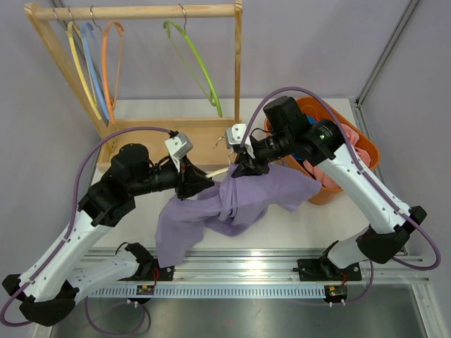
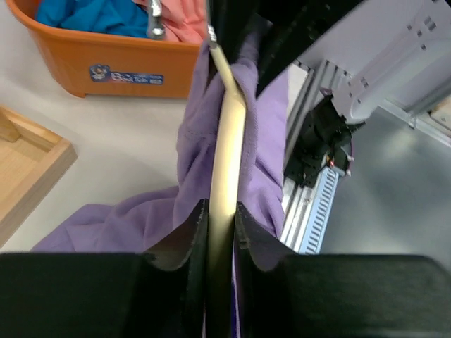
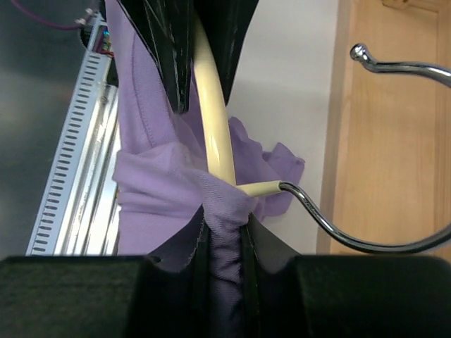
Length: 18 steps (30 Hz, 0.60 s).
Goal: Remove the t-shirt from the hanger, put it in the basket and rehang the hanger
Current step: Remove the tshirt from the hanger
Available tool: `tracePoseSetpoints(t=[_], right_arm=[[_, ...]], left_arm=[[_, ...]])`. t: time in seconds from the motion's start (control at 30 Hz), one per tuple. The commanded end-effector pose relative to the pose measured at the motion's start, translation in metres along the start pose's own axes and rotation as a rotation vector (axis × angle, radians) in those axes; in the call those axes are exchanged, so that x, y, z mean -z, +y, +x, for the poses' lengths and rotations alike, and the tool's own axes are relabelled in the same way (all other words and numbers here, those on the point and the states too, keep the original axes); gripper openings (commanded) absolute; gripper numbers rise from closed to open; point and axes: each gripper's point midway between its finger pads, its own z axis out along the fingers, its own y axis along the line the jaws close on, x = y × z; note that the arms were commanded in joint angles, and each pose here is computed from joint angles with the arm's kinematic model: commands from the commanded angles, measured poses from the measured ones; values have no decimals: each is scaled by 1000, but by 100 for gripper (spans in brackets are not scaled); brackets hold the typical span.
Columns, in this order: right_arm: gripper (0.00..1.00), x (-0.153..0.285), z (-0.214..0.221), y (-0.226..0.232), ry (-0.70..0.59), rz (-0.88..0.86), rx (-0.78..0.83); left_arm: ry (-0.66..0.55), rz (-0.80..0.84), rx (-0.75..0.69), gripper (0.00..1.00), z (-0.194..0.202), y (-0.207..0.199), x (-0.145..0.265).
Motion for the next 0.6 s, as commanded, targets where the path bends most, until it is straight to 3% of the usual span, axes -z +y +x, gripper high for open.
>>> tracePoseSetpoints(t=[0.0, 0.03, 0.07, 0.27, 0.43, 0.57], right_arm=[[0, 14, -4, -11, 16, 133, -1], [0, 16, -1, -17, 35, 173, -9], [0, 17, 1, -22, 42, 198, -7], [0, 20, 17, -30, 89, 278, -24], [0, 21, 29, -38, 130, 331, -60], [0, 17, 36, -42, 139, 352, -94]], left_arm=[[-206, -124, 26, 29, -49, 10, 15], [-214, -145, 37, 45, -51, 12, 17], [-212, -184, 66, 54, -50, 18, 20], [-239, -296, 133, 76, -57, 27, 38], [-167, -414, 341, 79, -22, 43, 40], [-119, -509, 543, 72, 19, 63, 28]])
